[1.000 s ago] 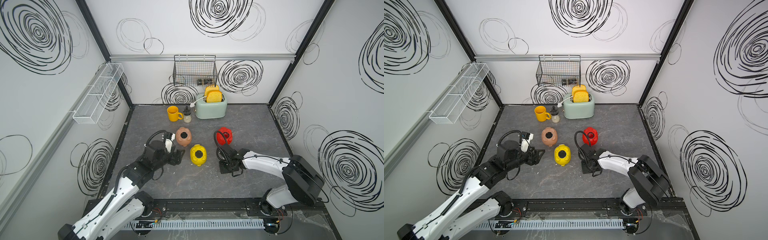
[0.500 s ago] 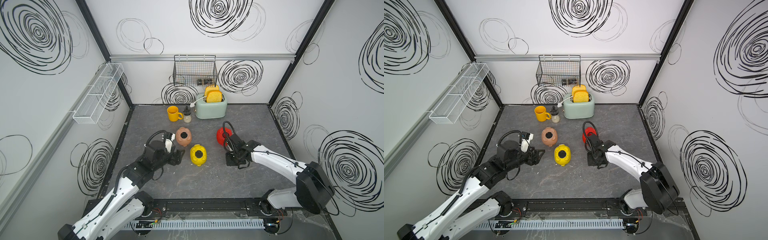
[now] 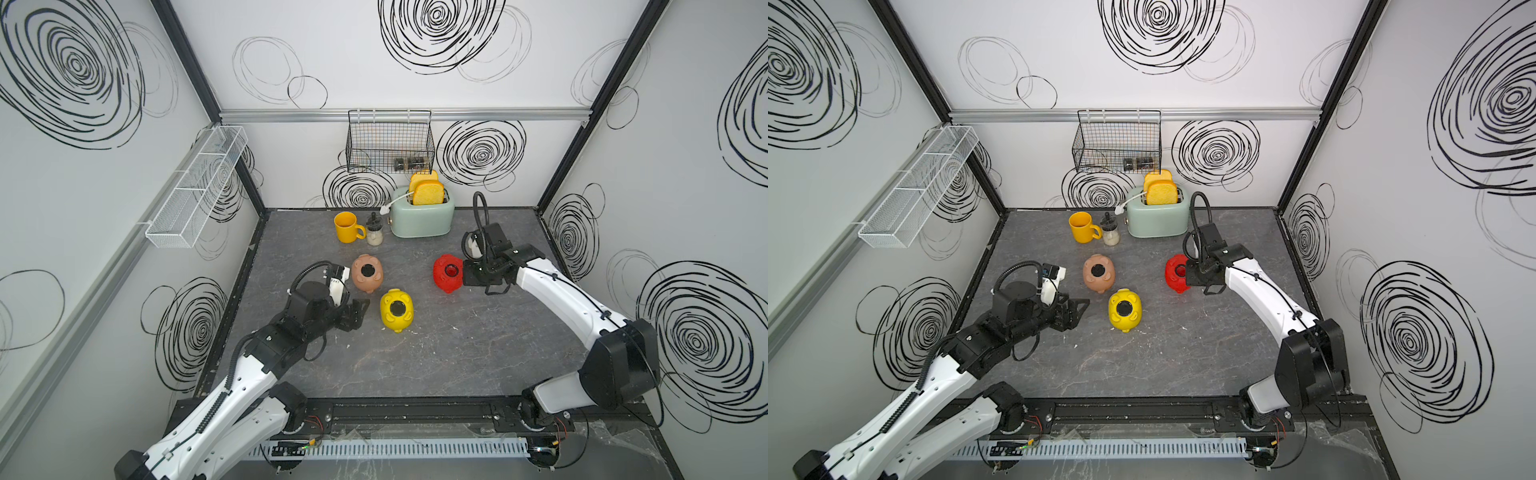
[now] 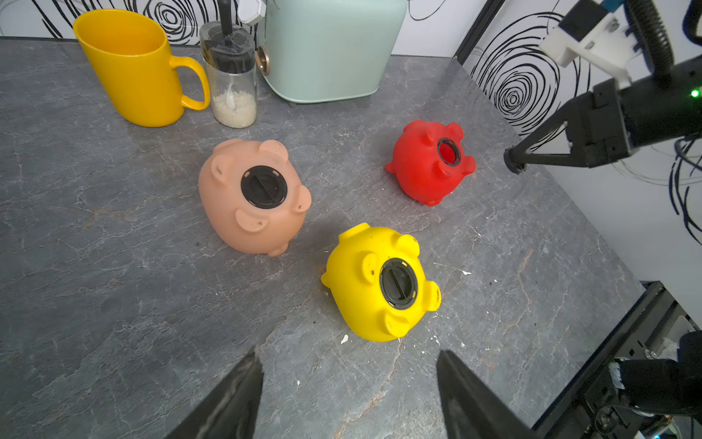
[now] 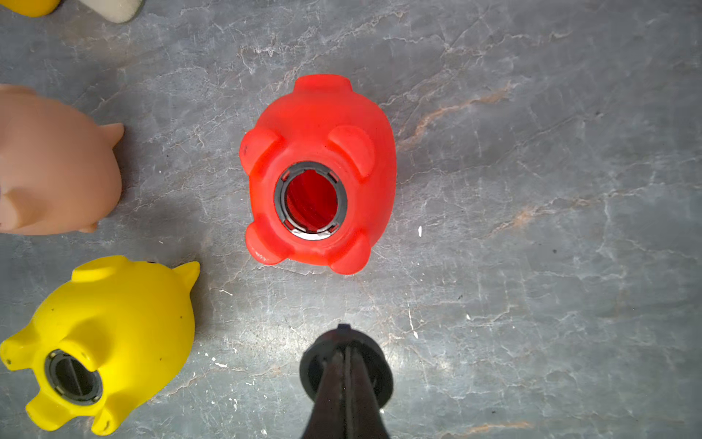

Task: Close piggy banks
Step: Pick up the knob at the center of the board, then insert the knob into the piggy bank.

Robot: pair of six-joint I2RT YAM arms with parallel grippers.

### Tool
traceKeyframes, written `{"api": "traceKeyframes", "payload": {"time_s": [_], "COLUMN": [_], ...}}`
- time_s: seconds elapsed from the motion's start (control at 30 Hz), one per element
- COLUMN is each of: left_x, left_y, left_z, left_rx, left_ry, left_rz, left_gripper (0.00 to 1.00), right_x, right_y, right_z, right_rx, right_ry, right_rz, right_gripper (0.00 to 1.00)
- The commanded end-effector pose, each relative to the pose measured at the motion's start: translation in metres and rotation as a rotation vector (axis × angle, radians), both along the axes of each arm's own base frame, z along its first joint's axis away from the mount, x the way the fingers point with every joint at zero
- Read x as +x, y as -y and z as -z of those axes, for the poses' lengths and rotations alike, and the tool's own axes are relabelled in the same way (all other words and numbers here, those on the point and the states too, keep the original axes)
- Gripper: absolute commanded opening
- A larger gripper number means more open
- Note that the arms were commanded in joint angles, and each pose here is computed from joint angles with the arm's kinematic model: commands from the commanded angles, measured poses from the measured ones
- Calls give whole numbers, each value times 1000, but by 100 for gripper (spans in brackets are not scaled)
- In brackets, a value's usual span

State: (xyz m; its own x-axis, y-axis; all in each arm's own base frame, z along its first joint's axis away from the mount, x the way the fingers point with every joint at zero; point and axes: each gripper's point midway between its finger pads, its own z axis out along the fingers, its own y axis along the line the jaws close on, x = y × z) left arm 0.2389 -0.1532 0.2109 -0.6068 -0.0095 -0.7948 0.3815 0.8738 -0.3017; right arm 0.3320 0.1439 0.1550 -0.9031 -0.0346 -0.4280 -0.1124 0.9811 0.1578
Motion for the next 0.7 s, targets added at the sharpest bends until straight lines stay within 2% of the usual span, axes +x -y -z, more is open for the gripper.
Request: {"api": "traceKeyframes", "payload": {"time_s": [0.0, 0.17, 0.67], "left_x": [2, 1, -1], "left_y": [2, 2, 3], "left_z": [-9, -11, -13], "left_rx": [-18, -21, -27], "left_ry": [43, 51, 59], "left_rz": [12, 13, 20], "left_gripper": [76, 76, 76], "right_x": [10, 27, 40], "right_y": [-4, -11, -34], "right_z": [-8, -13, 17], "right_rx": [-18, 20, 112], "right_ry": [6, -5, -89], "right_rz": [-67, 14, 138], "right_gripper": [0, 0, 0]}}
